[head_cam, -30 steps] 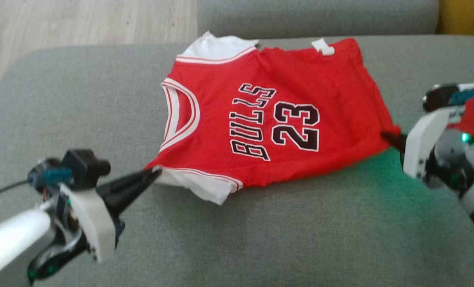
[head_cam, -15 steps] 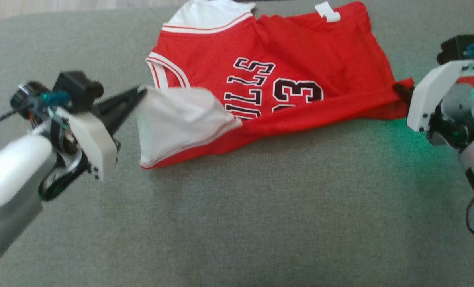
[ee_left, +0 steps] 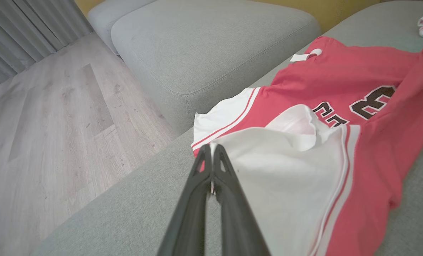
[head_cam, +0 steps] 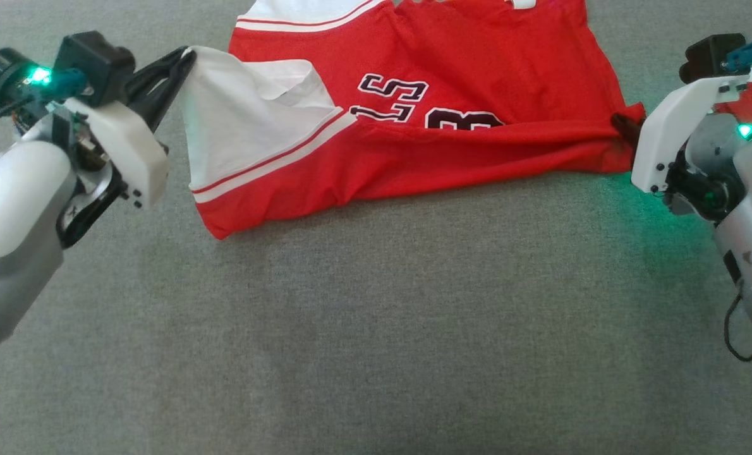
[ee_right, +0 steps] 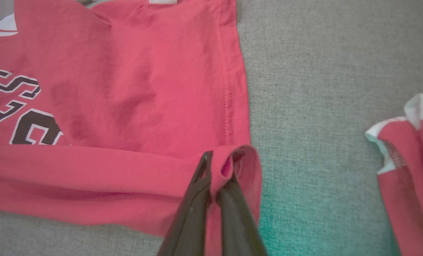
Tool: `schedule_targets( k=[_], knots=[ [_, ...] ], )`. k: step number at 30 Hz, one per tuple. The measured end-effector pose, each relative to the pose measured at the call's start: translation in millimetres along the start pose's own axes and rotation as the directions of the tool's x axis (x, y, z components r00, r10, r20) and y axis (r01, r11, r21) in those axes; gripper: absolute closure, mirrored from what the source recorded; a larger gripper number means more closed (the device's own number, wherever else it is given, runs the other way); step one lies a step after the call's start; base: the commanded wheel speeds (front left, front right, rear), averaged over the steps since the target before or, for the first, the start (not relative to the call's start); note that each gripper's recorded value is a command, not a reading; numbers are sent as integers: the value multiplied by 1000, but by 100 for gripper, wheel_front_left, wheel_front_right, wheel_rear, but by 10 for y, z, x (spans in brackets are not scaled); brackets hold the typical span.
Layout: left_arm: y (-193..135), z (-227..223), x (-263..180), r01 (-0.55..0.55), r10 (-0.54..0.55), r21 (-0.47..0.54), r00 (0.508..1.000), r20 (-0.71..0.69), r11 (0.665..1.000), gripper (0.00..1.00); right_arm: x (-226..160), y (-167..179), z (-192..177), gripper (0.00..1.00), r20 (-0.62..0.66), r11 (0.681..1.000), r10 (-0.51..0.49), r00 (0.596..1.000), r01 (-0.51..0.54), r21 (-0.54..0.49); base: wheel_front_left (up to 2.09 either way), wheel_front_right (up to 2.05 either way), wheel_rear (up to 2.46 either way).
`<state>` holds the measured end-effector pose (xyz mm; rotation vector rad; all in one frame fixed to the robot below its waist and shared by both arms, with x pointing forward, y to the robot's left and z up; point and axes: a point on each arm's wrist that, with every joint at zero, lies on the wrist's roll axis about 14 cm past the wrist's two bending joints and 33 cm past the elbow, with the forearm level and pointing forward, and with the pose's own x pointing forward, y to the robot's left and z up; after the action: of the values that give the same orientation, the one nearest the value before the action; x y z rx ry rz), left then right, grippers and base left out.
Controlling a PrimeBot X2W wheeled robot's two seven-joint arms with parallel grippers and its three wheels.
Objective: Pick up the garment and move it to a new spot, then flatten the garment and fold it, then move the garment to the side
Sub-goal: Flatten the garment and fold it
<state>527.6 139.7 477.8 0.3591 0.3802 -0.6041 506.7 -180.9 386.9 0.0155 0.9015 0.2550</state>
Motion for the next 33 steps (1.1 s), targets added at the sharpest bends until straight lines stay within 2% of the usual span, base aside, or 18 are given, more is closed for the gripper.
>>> schedule_targets(
  k=[6, 8, 9, 10, 18, 20, 22, 25, 27, 28, 30, 33],
  knots=[
    [22, 13, 123, -10, 10, 48, 1000, 0, 999, 100, 31, -7, 106, 100, 10, 1000, -6, 1000, 7, -4, 0, 0, 0],
    [47, 25, 166, -21, 21, 56, 1000, 6, 998, 80, 55, 9, 139, 100, 15, 1000, -7, 1000, 7, -12, 0, 0, 0],
    [69, 19, 187, -34, 34, 56, 999, 7, 998, 57, 67, 9, 175, 44, 32, 1000, -10, 999, 11, -19, 0, 0, 0],
    [99, 16, 208, -54, 54, 56, 998, 11, 997, 0, 78, -7, 214, 0, 52, 1000, -18, 998, 19, -22, 0, 0, 0],
    [386, 230, 224, -236, 235, -9, 962, 143, 972, 0, 78, 5, 475, 0, 179, 1000, -27, 983, 26, 7, 0, 0, 0],
    [514, 450, 139, -315, 322, -70, 917, 234, 947, 0, -10, 17, 698, 0, 315, 999, -33, 949, 42, -22, 0, 0, 0],
    [580, 630, 57, -354, 374, -123, 881, 288, 927, 0, -131, 63, 923, 0, 437, 1000, -22, 899, 27, -3, 0, 0, 0],
    [611, 1043, -157, -380, 442, -229, 800, 406, 896, 0, -373, 171, 1235, 0, 616, 1000, 4, 788, 8, -17, 0, 0, 0],
    [591, 1241, -358, -389, 484, -289, 735, 475, 875, 0, -524, 213, 1320, 0, 705, 1000, 10, 709, 2, -16, 0, 0, 0],
    [564, 1259, -455, -395, 506, -317, 710, 491, 862, 0, -574, 226, 1303, 0, 730, 1000, 8, 683, -2, -9, 0, 0, 0],
    [481, 1133, -614, -407, 545, -366, 682, 487, 837, 0, -626, 244, 1191, 0, 747, 1000, 4, 664, 0, -5, 0, 0, 0],
    [304, 770, -795, -429, 601, -434, 672, 431, 792, 0, -738, 340, 1057, 0, 773, 1000, 11, 635, 1, -15, 0, 0, 0]
  ],
)
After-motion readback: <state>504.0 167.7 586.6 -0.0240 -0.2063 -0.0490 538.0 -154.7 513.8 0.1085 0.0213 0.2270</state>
